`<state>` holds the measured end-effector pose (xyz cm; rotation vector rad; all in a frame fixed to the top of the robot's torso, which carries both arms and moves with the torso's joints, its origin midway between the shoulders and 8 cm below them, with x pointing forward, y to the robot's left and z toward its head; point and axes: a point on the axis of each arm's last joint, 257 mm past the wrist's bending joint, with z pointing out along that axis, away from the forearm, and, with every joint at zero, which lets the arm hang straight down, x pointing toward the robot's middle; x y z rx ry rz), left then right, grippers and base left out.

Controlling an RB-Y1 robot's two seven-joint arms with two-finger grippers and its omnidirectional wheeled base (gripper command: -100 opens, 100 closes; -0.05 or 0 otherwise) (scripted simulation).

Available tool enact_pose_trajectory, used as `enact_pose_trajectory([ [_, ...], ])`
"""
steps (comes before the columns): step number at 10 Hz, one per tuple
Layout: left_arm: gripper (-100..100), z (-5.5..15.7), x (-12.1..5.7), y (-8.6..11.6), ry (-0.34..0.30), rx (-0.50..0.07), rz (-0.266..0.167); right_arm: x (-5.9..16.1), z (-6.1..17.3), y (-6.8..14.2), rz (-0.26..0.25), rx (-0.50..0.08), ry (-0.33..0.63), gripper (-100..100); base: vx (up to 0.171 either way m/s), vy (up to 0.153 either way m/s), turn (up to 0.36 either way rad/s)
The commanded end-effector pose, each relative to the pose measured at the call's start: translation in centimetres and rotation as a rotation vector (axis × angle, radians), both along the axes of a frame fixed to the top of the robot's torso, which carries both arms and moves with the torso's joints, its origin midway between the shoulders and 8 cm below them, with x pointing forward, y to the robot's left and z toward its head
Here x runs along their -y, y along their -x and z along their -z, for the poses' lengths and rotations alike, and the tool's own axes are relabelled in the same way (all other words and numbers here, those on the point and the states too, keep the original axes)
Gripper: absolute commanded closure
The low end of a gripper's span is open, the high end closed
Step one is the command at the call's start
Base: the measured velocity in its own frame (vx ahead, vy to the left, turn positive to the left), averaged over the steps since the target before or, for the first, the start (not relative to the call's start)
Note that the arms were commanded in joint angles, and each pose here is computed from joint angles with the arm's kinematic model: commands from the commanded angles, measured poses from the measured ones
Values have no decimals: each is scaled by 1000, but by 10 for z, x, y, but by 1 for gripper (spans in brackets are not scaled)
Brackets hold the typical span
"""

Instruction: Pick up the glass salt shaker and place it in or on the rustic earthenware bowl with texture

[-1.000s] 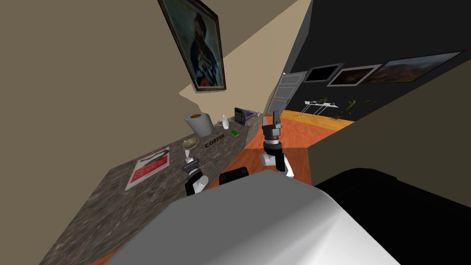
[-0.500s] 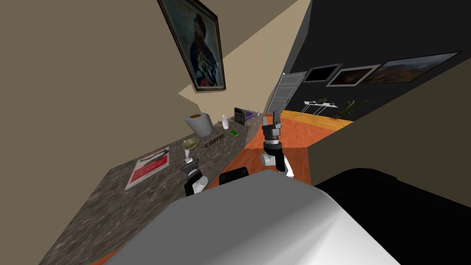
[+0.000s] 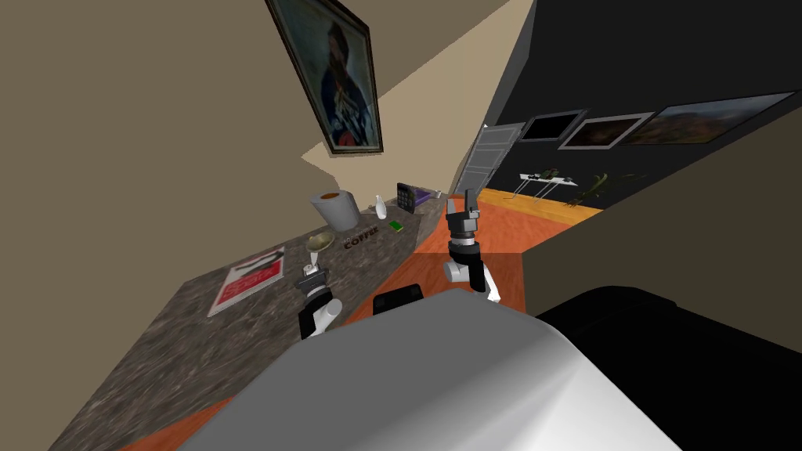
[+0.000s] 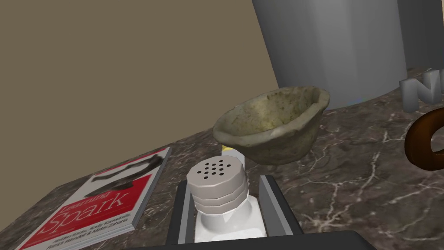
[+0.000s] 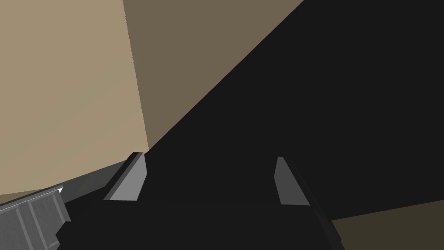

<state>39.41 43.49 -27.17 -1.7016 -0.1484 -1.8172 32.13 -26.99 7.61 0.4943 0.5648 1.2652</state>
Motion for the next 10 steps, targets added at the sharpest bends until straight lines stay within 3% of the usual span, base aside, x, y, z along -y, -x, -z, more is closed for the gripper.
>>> enact_pose_trajectory([
  [1, 100, -10, -15, -8, -15, 12, 1, 0, 0, 0, 0, 0, 0, 0, -58, -132, 51],
  [2, 100, -27, -33, -17, -28, 29, -3, 0, 0, 0, 0, 0, 0, 0, -96, -160, 111],
  [7, 100, -72, -77, -36, -48, 76, -16, 0, 0, 0, 0, 0, 0, 0, -71, -163, 61],
  [10, 100, -97, -99, -44, -55, 99, -24, 0, 0, 0, 0, 0, 0, 0, -33, -107, 46],
])
